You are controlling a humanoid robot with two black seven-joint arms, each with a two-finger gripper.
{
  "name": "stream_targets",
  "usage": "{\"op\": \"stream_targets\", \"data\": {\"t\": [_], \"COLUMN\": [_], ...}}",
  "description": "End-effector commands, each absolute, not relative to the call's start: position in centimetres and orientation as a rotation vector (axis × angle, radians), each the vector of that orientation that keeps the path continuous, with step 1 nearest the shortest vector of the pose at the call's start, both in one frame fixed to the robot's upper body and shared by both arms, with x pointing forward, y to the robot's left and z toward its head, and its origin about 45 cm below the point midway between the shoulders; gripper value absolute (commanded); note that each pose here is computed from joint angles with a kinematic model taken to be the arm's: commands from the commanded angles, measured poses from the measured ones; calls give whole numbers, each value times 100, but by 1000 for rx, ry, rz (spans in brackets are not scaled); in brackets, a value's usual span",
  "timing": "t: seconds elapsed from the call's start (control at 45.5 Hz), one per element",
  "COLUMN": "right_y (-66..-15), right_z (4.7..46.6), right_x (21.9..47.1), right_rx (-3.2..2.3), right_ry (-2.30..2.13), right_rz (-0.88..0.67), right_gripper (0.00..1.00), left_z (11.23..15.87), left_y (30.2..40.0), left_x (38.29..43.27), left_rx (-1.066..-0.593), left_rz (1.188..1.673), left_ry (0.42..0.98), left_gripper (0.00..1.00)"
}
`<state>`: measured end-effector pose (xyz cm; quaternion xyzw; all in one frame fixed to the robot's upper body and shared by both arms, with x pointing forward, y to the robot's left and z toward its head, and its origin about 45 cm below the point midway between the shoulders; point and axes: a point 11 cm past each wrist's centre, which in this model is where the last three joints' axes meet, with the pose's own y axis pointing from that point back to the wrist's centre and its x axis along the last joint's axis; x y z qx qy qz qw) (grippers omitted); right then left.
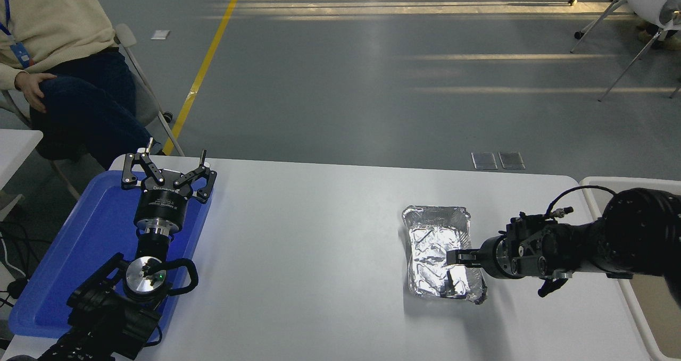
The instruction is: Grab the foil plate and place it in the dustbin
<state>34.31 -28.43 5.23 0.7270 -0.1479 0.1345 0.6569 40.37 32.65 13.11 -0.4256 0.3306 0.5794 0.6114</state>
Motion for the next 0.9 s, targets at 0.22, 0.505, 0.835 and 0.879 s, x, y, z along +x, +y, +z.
{"op": "stream_targets", "data": {"t": [0.22,0.505,0.835,0.879], "right_y": [-2778,-2788,-2812,-2773], "right_z": [509,638,1069,1181], "right_x": [3432,3531,3581,3601], "right_rx": [1660,1656,1681,1689], "right_ry": [-337,-343,-342,-342], "right_rz": [312,333,306,312], "right_gripper": [0,0,0,0], "left_z": [1312,1312,1312,1312], "left_y": [3265,3265,3265,3265], "left_x": [4037,4037,4037,4037], "left_rx": [-982,-982,-982,-982], "left_rz": [1337,1337,1337,1337], "left_ry": [763,763,763,763], "left_gripper": [100,100,100,100]}}
